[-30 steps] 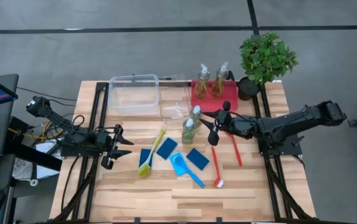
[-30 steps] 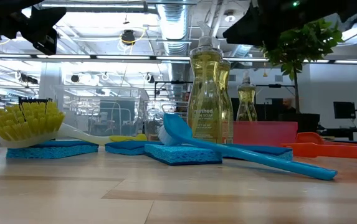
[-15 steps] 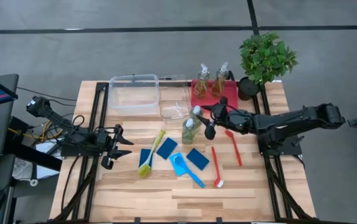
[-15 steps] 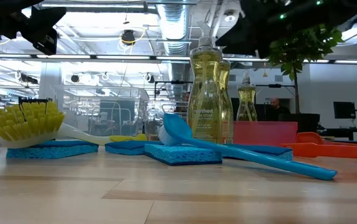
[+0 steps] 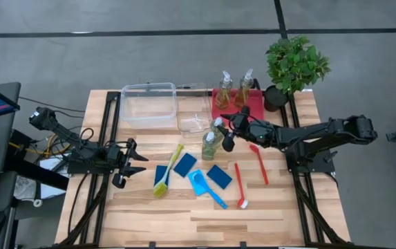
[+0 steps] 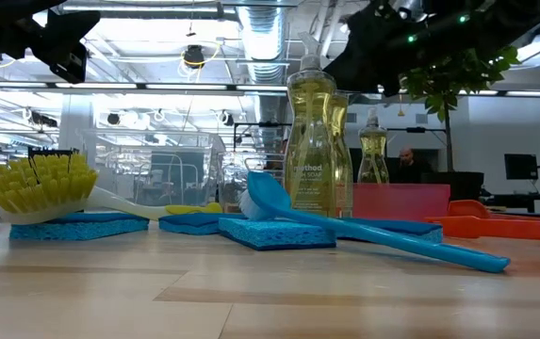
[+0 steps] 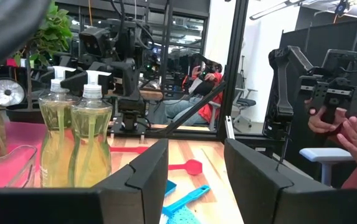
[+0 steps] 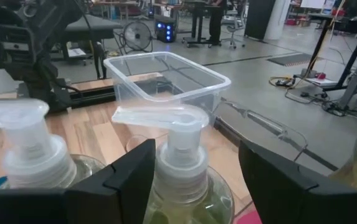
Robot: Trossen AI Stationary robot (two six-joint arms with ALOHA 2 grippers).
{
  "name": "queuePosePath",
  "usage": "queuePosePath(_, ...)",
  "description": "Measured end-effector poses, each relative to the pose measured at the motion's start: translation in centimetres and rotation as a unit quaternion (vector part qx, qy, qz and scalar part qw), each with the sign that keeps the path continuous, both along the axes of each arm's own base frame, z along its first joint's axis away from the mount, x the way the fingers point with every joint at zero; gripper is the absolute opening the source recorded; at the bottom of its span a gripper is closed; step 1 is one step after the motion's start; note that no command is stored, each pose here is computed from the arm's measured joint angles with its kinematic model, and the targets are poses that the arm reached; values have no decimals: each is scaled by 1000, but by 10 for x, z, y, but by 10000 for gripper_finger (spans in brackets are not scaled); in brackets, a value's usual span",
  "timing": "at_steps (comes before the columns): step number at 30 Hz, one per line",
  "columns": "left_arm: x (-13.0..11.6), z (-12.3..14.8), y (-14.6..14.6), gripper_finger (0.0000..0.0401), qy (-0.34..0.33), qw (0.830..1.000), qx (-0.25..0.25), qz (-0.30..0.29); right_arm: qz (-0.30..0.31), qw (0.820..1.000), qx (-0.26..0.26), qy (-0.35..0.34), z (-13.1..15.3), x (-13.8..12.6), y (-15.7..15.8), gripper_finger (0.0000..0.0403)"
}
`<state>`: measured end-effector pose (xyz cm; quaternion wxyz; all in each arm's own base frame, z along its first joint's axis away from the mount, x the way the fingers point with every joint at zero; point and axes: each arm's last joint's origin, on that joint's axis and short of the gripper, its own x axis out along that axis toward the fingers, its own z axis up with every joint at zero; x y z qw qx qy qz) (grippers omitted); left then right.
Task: Pick & Place Kitchen Sink Supplies
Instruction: Put the soap dispenser into the red bin
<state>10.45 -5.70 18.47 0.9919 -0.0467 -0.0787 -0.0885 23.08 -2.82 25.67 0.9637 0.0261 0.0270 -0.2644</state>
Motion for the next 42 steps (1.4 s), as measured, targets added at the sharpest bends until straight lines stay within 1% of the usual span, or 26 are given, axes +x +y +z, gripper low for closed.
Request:
queuePosePath(6, 0, 0, 0, 158, 0, 1000, 0, 0, -1, 1000, -1, -6, -1, 2, -1, 219)
queuePosePath(9, 0, 0, 0, 158, 0, 1000, 0, 0, -1, 1000, -11, -11, 2, 2, -1, 215)
queuePosePath(18, 0, 0, 0, 158, 0, 1000, 0, 0, -1, 1000, -13, -16, 3, 2, -1, 194)
queuePosePath(23, 0, 0, 0, 158, 0, 1000, 0, 0, -1, 1000, -13, -23, 4, 2, -1, 169)
queuePosePath(30, 0, 0, 0, 158, 0, 1000, 0, 0, -1, 999, -14, -30, 5, 2, -1, 116)
queuePosePath(34, 0, 0, 0, 158, 0, 1000, 0, 0, -2, 999, -16, -32, 6, 2, -1, 92)
queuePosePath(38, 0, 0, 0, 158, 0, 1000, 0, 0, 1, 999, -14, -33, 6, 2, 1, 80)
queuePosePath(42, 0, 0, 0, 158, 0, 1000, 0, 0, 7, 999, -14, -35, 7, 2, 4, 77)
